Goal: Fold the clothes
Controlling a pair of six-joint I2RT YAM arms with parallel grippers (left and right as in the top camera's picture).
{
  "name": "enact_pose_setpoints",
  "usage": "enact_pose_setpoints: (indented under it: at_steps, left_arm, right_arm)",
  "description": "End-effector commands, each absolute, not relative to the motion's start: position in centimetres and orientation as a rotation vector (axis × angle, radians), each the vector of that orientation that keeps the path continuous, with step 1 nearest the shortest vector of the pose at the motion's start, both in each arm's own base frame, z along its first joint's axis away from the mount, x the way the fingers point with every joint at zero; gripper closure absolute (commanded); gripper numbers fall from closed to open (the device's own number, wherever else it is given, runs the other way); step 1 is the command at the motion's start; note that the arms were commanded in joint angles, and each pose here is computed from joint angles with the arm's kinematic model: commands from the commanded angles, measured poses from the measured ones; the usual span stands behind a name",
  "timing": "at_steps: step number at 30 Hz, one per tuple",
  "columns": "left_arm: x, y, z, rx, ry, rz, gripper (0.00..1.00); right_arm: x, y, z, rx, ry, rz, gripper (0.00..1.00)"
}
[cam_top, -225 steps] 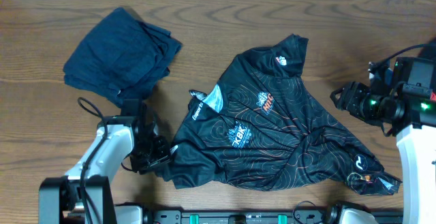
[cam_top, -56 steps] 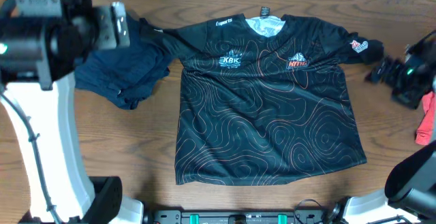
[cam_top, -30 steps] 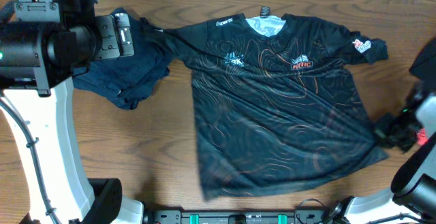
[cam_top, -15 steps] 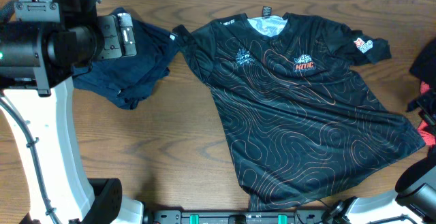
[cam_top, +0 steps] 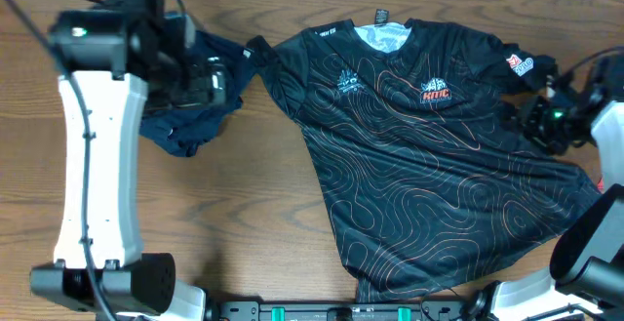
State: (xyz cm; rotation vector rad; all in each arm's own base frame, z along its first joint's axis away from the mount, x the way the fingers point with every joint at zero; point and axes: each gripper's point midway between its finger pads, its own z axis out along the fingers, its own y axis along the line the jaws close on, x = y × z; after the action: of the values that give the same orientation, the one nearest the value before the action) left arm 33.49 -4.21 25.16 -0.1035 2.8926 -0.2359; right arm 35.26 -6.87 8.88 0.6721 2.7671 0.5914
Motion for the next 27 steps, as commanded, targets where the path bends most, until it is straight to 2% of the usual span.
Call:
enact_pose_setpoints:
  at_steps: [1,10,18,27]
  left_arm:
    - [33.9,-7.0,21.8,-0.024,2.931,-0.355,0.05]
    - [38.9,-11.1,9.7,-0.264,2.941,-0.419,0.1]
    - [42.5,-14.6,3.8,-0.161,2.907,-0.451,0.15]
    - [44.8,-14.1,0.9,-0.12,2.854,-0.318,0.39]
  right_arm:
    - [35.7,-4.3,8.9,0.564,2.761,0.687,0.42]
    - [35.0,-3.5,8.8,0.559,2.799,0.706,0.42]
    - [34.2,-3.1,8.7,0.58,2.831,0.722,0.42]
    - [33.6,-2.8,8.6,0.589,2.854,0.733,0.42]
